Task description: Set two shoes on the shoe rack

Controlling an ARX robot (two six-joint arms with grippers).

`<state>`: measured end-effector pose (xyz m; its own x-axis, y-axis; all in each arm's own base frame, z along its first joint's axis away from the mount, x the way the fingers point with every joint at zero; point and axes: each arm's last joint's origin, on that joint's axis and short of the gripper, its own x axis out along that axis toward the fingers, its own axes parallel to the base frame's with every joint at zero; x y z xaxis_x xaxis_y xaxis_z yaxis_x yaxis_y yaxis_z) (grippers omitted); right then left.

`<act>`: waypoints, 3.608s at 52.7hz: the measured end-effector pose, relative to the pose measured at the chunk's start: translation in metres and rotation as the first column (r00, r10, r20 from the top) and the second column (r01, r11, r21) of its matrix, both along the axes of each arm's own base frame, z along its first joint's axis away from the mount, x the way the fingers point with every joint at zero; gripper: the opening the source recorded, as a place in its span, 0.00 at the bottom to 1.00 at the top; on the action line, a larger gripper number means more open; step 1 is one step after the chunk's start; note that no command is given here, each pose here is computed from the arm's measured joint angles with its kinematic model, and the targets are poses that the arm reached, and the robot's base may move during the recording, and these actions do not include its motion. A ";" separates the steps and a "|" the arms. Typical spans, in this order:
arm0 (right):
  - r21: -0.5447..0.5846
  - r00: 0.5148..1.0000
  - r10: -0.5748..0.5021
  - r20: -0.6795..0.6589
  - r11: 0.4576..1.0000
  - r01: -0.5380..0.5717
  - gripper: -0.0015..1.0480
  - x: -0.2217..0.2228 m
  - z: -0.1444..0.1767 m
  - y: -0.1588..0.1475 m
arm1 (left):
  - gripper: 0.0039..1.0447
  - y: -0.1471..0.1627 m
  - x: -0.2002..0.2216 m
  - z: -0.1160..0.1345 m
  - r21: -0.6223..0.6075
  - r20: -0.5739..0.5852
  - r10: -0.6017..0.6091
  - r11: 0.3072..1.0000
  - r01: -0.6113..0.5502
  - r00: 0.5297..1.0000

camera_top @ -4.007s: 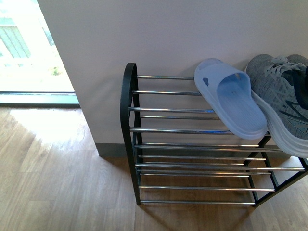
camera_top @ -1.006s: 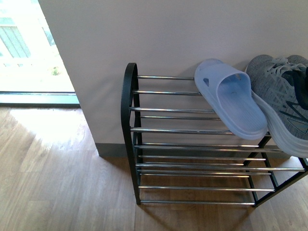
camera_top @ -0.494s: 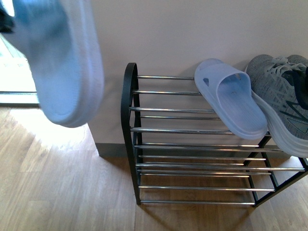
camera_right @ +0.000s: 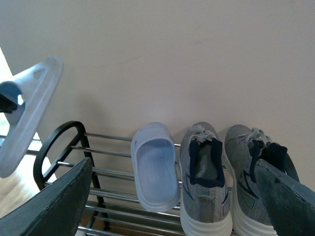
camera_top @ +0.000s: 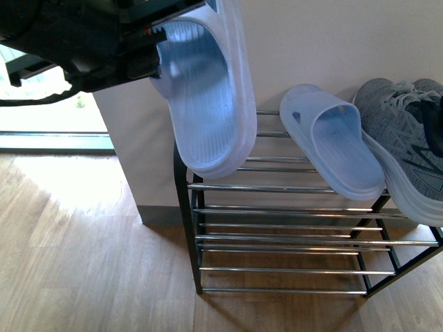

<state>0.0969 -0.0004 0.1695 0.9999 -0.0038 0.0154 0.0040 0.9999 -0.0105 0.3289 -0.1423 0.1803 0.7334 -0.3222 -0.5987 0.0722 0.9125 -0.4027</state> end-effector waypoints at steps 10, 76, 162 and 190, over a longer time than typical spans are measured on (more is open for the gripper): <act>0.000 1.000 0.000 0.000 1.000 0.000 0.91 0.000 0.000 0.000 | 0.02 -0.022 0.014 -0.014 0.007 -0.048 -0.052 0.999 0.052 0.997; 0.000 1.000 0.000 0.000 1.000 0.000 0.91 0.000 0.000 0.000 | 0.64 -0.068 0.066 -0.087 0.118 -0.206 -0.065 0.989 0.091 0.976; 0.000 1.000 0.000 0.000 1.000 0.000 0.91 0.000 0.000 0.000 | 0.01 0.119 -0.129 0.023 0.242 0.668 0.080 0.917 -0.318 0.740; 0.000 1.000 0.000 0.000 1.000 0.000 0.91 0.000 0.000 0.000 | 0.01 0.142 -0.184 -0.004 0.245 0.670 0.077 0.916 -0.318 0.739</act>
